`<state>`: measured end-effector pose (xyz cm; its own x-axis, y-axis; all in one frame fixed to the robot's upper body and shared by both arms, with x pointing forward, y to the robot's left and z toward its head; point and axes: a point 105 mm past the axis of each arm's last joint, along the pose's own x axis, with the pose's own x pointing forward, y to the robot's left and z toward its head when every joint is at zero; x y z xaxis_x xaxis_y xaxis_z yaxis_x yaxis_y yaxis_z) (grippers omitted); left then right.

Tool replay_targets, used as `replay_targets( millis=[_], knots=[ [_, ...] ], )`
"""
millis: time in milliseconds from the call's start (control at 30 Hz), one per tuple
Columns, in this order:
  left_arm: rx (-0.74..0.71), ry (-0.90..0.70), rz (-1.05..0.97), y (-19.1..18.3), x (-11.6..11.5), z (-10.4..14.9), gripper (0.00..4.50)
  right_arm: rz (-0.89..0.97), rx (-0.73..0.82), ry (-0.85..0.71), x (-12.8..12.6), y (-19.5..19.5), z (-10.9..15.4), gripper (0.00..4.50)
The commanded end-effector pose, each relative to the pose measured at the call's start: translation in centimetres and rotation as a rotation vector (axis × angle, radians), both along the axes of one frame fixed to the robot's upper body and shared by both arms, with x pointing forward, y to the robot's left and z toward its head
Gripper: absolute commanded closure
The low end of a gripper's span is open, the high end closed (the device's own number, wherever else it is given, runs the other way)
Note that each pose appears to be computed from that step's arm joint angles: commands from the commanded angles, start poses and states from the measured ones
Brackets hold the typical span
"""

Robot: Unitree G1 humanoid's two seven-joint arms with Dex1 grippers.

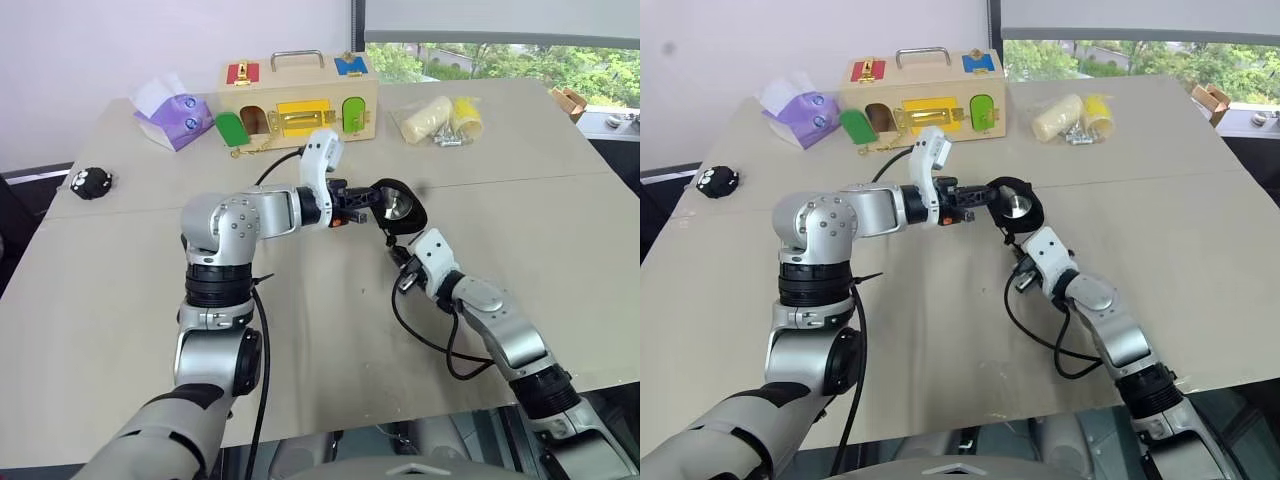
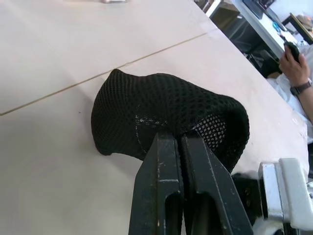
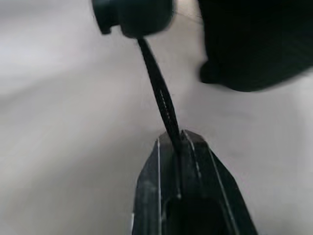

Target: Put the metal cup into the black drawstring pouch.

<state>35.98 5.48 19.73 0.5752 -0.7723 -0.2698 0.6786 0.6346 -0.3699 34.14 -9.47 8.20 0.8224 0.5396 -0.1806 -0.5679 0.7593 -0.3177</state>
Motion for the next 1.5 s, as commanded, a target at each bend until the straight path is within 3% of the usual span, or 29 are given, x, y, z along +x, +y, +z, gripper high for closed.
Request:
replay_targets(
  millis=[33, 200, 267, 333, 433, 500, 567, 867, 1233, 1433, 1500],
  knots=[
    [-0.026, -0.052, 0.008, 0.2, -0.2, 1.2, 4.50, -0.170, -0.090, -0.226, 2.2, -3.8, 4.3, 4.42],
    [-0.070, -0.080, 0.022, 0.3, -0.1, 2.1, 4.50, -0.315, -0.212, -0.574, 3.6, -7.9, 14.3, 4.42],
    [-0.138, -0.090, 0.024, 0.2, 0.1, 2.8, 4.50, -0.301, -0.204, -0.673, 3.4, -7.7, 17.6, 4.42],
    [-0.264, -0.157, -0.087, -0.4, -1.1, 4.7, 4.50, -0.249, -0.172, -0.751, 3.1, -6.4, 20.6, 4.42],
    [-0.208, -0.283, -0.155, -0.7, -2.1, 5.4, 3.66, -0.143, -0.145, -0.820, 2.4, -3.8, 23.1, 4.50],
    [-0.117, -0.388, -0.178, -0.9, -2.3, 5.3, 2.60, -0.082, -0.111, -0.837, 1.9, -2.3, 24.0, 4.50],
    [-0.105, -0.476, -0.225, -1.3, -2.9, 5.8, 1.85, -0.022, -0.086, -0.849, 1.2, -0.8, 24.6, 4.50],
    [-0.156, -0.642, -0.247, -1.8, -3.3, 8.1, 1.85, 0.125, -0.028, -0.841, -0.8, 2.3, 25.3, 4.50],
    [-0.247, -0.661, -0.231, -1.7, -2.9, 9.7, 1.85, 0.228, -0.027, -0.758, -1.7, 4.0, 23.6, 4.50],
    [-0.255, -0.631, -0.270, -2.3, -3.4, 8.8, 4.44, 0.233, -0.015, -0.758, -1.9, 4.2, 24.0, 4.50],
    [-0.222, -0.630, -0.277, -2.4, -3.4, 8.1, 4.44, 0.228, -0.003, -0.774, -1.9, 4.3, 24.5, 4.50]
  ],
)
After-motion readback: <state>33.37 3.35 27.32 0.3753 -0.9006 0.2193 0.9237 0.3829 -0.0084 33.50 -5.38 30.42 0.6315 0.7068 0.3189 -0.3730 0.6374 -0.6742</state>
